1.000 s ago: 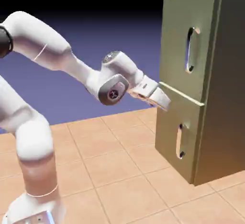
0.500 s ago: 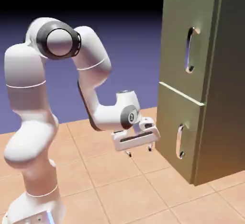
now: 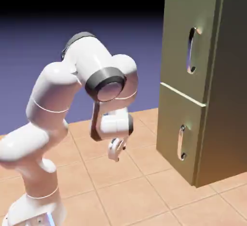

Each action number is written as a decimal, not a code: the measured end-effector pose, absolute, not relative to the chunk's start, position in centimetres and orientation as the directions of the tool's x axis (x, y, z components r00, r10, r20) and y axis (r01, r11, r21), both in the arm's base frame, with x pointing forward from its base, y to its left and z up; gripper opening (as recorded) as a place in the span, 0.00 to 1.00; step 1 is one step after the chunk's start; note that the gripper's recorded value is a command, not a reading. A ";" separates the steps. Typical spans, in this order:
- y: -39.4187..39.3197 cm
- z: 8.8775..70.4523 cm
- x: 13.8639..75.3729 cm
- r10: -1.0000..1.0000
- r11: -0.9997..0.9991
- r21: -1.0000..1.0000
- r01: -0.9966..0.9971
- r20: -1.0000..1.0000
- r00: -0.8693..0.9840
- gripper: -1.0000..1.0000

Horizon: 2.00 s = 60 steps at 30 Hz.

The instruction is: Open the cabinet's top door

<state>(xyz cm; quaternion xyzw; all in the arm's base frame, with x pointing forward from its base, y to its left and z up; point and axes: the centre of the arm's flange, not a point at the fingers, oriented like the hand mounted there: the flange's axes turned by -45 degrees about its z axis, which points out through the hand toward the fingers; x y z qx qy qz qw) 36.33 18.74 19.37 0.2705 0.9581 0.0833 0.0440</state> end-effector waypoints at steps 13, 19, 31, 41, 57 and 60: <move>16.6 36.4 42.0 0.125 0.911 0.379 -0.161 -0.627 -0.769 0.50; 8.5 47.5 43.7 0.092 0.945 0.209 -0.251 -0.908 -0.408 0.50; -2.8 58.0 46.4 0.000 0.998 0.000 -0.066 -1.000 0.000 0.00; 1.4 58.0 40.3 0.000 0.981 0.000 0.196 -1.000 0.000 0.00; 10.9 58.0 33.4 0.000 0.817 0.000 0.577 -1.000 0.000 0.00; 13.2 58.0 32.4 0.000 0.764 0.000 0.645 -1.000 0.000 0.00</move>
